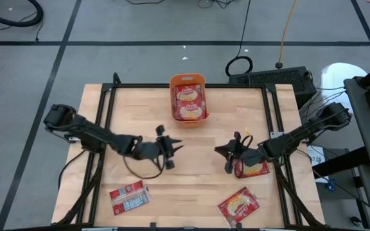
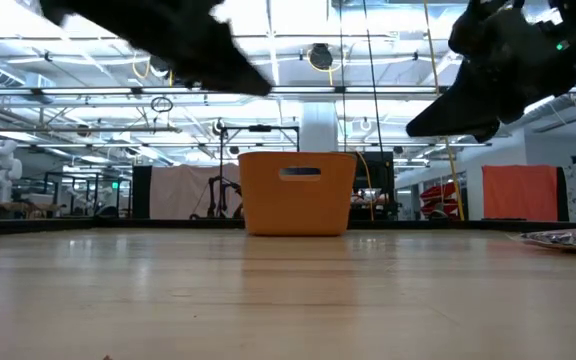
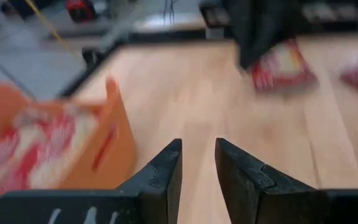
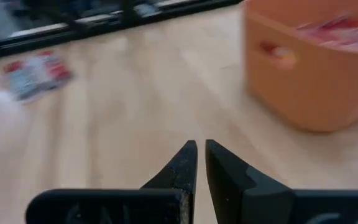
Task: Sort popcorn bags into baskets
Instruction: Put the bottom left red popcorn bag into the orange bin
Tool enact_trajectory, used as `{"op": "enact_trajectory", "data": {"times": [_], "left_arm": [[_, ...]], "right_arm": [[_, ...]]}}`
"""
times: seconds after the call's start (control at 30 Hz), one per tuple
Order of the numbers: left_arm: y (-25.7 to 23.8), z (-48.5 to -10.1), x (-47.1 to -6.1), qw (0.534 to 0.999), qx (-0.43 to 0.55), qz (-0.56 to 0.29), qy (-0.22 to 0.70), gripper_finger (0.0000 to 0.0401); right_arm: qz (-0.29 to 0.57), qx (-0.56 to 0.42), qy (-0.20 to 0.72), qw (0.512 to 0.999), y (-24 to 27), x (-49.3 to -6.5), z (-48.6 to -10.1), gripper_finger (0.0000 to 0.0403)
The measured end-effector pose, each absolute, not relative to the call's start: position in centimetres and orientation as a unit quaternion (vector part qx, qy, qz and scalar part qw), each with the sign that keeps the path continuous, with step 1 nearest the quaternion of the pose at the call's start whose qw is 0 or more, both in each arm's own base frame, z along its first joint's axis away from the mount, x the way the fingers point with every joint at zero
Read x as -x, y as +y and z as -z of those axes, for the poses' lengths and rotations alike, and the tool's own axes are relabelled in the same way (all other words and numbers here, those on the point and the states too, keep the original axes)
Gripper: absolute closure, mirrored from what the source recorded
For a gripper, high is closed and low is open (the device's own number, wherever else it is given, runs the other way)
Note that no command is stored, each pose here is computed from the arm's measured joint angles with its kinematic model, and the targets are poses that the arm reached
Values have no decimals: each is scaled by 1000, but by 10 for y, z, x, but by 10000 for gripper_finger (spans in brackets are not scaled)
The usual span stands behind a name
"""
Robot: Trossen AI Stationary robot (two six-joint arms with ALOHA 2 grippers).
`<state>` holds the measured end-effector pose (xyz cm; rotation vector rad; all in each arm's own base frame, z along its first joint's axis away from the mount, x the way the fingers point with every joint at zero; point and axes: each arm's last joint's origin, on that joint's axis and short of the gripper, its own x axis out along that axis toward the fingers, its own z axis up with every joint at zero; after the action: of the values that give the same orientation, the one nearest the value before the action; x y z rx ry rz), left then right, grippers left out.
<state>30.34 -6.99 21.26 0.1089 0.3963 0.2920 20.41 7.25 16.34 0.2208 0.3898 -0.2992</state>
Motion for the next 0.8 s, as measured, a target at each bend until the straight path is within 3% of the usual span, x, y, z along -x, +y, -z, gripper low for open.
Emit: {"op": "enact_trajectory", "data": {"times": [0.23, 0.6, 0.8], "left_arm": [[-100, -195, -265, 933, -15, -141, 330, 300], [-172, -180, -205, 882, 132, -43, 451, 300], [-196, -173, -169, 856, 148, -54, 492, 300]], "right_arm": [[237, -97, 145, 956, 65, -222, -149, 376], [175, -77, 155, 969, 62, -235, -141, 376], [117, -92, 159, 976, 65, -235, -145, 376]]}}
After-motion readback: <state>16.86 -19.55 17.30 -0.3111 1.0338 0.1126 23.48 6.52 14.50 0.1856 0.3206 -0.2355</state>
